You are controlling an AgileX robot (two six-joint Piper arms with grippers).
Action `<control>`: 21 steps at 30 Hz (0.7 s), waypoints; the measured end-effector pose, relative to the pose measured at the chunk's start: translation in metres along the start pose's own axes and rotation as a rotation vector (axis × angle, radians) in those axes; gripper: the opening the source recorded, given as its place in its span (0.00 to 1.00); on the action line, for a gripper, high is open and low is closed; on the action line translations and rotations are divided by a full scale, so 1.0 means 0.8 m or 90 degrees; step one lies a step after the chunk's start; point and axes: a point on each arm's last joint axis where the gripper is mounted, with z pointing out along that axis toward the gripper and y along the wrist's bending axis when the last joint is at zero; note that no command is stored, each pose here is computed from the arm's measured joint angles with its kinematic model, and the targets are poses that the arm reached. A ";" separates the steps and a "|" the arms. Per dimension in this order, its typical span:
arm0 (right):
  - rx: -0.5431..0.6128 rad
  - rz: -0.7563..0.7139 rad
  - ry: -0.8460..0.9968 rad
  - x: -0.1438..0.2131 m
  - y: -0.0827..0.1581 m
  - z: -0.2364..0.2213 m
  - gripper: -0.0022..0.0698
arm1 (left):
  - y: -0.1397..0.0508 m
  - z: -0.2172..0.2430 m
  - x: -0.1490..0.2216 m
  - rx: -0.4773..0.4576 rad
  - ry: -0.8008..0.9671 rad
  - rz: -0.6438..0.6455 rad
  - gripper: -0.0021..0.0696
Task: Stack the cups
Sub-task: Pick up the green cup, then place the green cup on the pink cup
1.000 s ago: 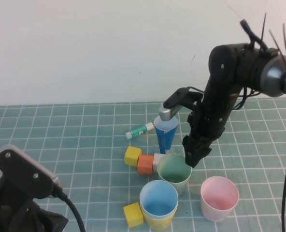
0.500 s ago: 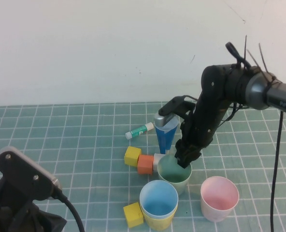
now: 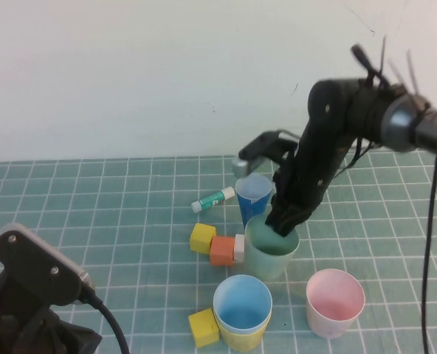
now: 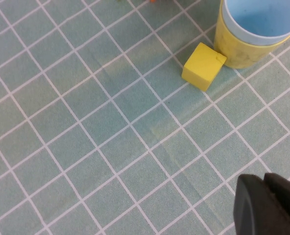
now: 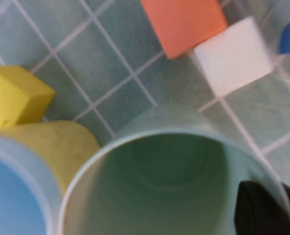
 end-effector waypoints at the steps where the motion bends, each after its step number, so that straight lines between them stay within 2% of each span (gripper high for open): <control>1: 0.007 -0.008 -0.001 0.000 0.003 -0.014 0.05 | 0.000 0.000 0.000 0.000 0.000 0.000 0.03; 9: 0.115 -0.058 0.007 0.019 0.025 -0.125 0.05 | 0.000 0.000 0.000 -0.002 0.000 0.002 0.03; 13: 0.134 -0.057 -0.013 0.041 0.045 -0.165 0.05 | 0.000 0.000 0.000 -0.002 0.000 0.001 0.03; 17: 0.118 -0.051 0.017 0.075 0.062 -0.167 0.05 | 0.000 0.000 0.000 -0.002 0.000 0.000 0.03; 21: 0.098 -0.027 0.057 0.102 0.066 -0.132 0.05 | 0.000 0.000 -0.001 -0.001 -0.006 0.000 0.03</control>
